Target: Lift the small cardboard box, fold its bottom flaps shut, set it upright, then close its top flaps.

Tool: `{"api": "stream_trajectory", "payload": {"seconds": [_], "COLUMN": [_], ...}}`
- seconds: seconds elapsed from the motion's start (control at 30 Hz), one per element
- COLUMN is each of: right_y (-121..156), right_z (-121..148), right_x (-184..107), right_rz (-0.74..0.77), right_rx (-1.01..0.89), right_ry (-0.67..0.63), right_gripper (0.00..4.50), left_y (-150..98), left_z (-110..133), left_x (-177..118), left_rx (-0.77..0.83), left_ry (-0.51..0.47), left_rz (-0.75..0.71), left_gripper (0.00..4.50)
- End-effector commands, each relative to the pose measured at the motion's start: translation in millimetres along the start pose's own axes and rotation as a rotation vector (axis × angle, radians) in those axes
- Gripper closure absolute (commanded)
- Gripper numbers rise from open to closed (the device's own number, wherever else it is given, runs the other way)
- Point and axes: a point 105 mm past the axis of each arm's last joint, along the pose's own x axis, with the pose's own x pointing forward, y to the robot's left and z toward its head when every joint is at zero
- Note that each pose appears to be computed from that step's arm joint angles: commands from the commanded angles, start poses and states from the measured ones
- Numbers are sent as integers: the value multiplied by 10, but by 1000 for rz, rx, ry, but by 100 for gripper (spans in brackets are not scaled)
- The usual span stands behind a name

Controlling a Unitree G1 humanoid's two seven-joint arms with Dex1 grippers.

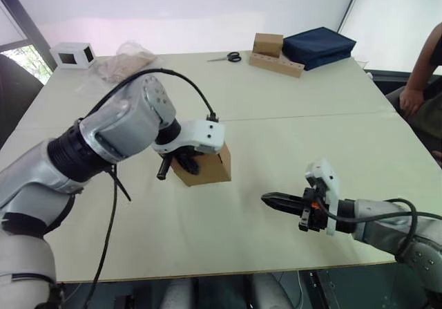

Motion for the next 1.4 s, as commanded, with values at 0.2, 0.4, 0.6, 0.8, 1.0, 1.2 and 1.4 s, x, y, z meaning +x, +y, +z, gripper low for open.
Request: {"api": "stream_trajectory", "payload": {"seconds": [0.2,0.4,0.6,0.8,1.0,1.2,1.4], "right_y": [19,-17,-42,-80,-103,-136,-249], "right_z": [12,-18,-41,-52,-30,86,344], "right_x": [64,106,105,87,62,-1,-81], "right_rz": [-13,-24,-33,-45,-33,-2,12], "right_rx": [-37,-37,-37,-38,-31,-30,-29], "right_ry": [-47,-52,-52,-48,-55,-97,-190], "right_gripper": [447,447,447,450,450,450,450], "left_y": [-196,-187,-240,-185,-174,-23,255], "left_z": [103,164,250,352,589,747,538], "left_x": [20,117,175,126,-121,-564,-1008], "left_rx": [26,-37,-72,-103,-187,-255,-336], "left_ry": [69,67,57,30,-83,-375,-861], "left_rz": [-37,-11,-27,5,-52,-91,129], "left_gripper": [450,450,450,210,61,61,61]}}
